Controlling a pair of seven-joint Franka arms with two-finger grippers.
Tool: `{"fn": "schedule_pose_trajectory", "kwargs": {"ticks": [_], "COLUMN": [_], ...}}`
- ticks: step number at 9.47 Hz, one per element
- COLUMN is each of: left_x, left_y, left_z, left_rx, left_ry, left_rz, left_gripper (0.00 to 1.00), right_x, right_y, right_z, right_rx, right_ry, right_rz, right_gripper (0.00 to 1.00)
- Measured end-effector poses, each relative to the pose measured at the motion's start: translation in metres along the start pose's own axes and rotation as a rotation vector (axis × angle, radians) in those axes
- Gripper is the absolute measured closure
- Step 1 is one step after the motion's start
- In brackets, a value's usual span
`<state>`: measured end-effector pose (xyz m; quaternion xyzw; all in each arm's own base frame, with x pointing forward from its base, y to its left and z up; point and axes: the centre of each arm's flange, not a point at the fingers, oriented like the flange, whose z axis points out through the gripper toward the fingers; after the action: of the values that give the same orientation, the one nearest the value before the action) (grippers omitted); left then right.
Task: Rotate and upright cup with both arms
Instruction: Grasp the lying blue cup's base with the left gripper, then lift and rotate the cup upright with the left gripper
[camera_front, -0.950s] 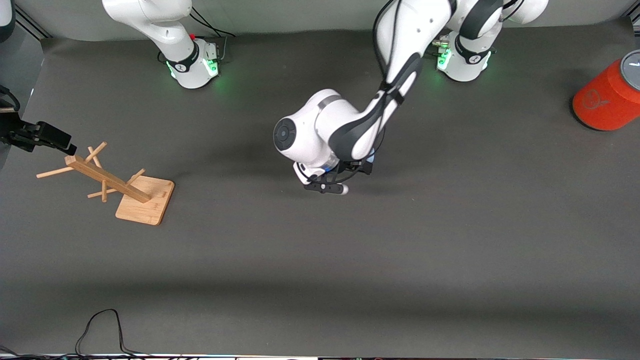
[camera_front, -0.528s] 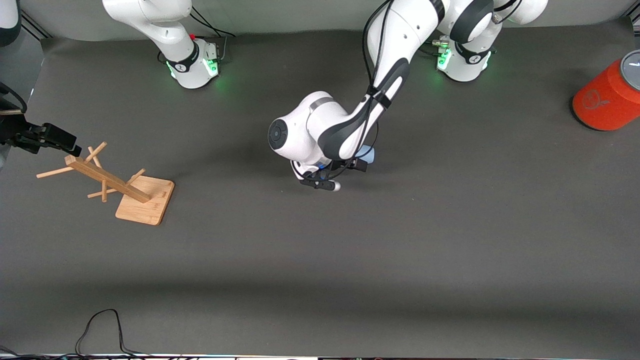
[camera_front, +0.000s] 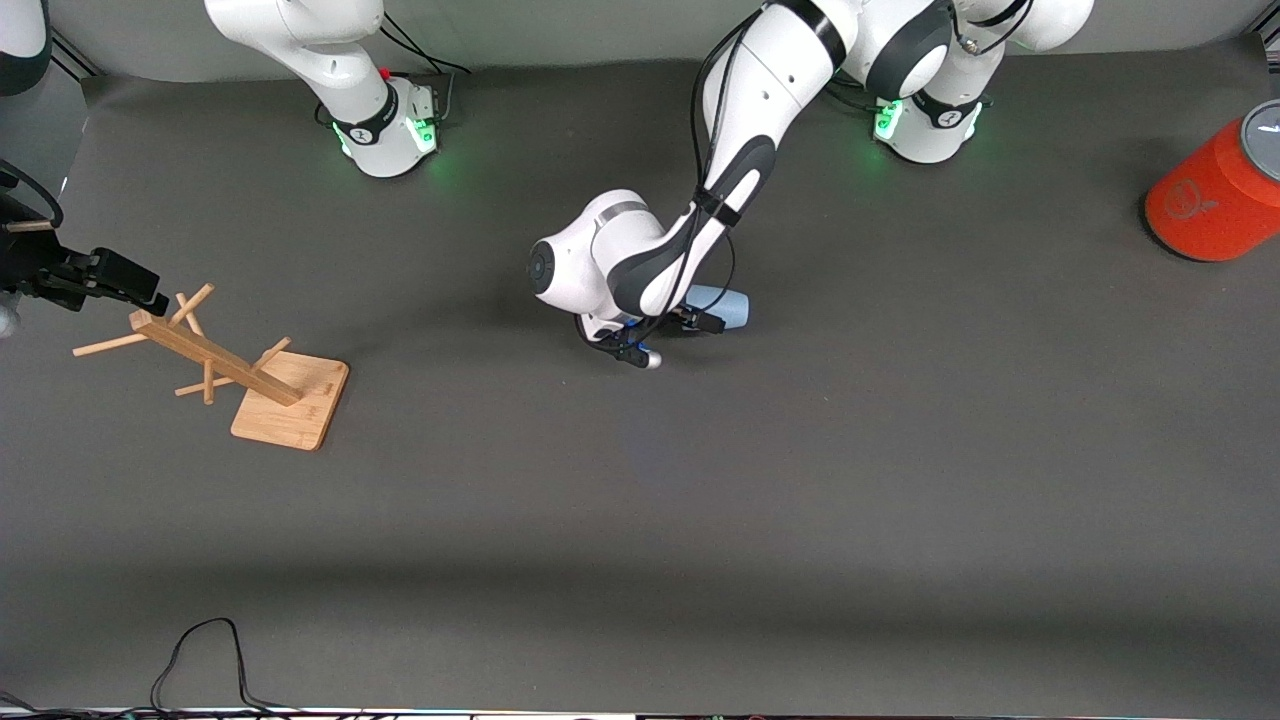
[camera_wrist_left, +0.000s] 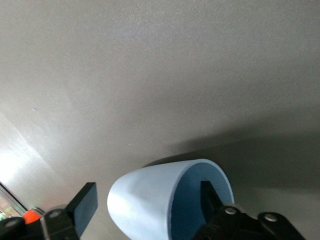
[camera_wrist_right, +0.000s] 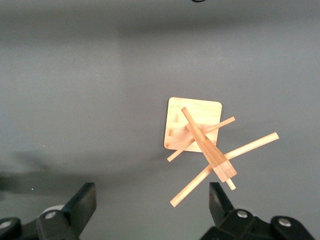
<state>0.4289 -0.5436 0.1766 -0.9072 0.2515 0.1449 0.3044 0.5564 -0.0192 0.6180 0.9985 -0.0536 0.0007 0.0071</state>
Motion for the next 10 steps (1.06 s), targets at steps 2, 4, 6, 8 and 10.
{"fn": "schedule_pose_trajectory", "kwargs": {"ticks": [2, 4, 6, 8, 10], "left_x": [0.001, 0.001, 0.002, 0.002, 0.001], "left_y": [-0.009, -0.011, -0.013, -0.015, -0.020], "left_z": [-0.002, -0.003, -0.003, -0.003, -0.006], "left_rx": [0.007, 0.013, 0.031, 0.045, 0.060], "left_ry": [-0.005, -0.007, 0.001, 0.001, -0.005], "left_rz": [0.028, 0.034, 0.040, 0.066, 0.105], "left_gripper": [0.15, 0.32, 0.60, 0.89, 0.93], "right_x": [0.001, 0.002, 0.003, 0.003, 0.003], "right_y": [0.001, 0.001, 0.001, 0.001, 0.001], "right_z": [0.000, 0.001, 0.001, 0.001, 0.001], "right_rx": [0.001, 0.000, 0.000, 0.000, 0.000], "right_ry": [0.008, 0.008, 0.012, 0.014, 0.014], "right_rz": [0.000, -0.053, -0.079, -0.081, -0.081], "right_gripper": [0.00, 0.00, 0.00, 0.00, 0.00]}}
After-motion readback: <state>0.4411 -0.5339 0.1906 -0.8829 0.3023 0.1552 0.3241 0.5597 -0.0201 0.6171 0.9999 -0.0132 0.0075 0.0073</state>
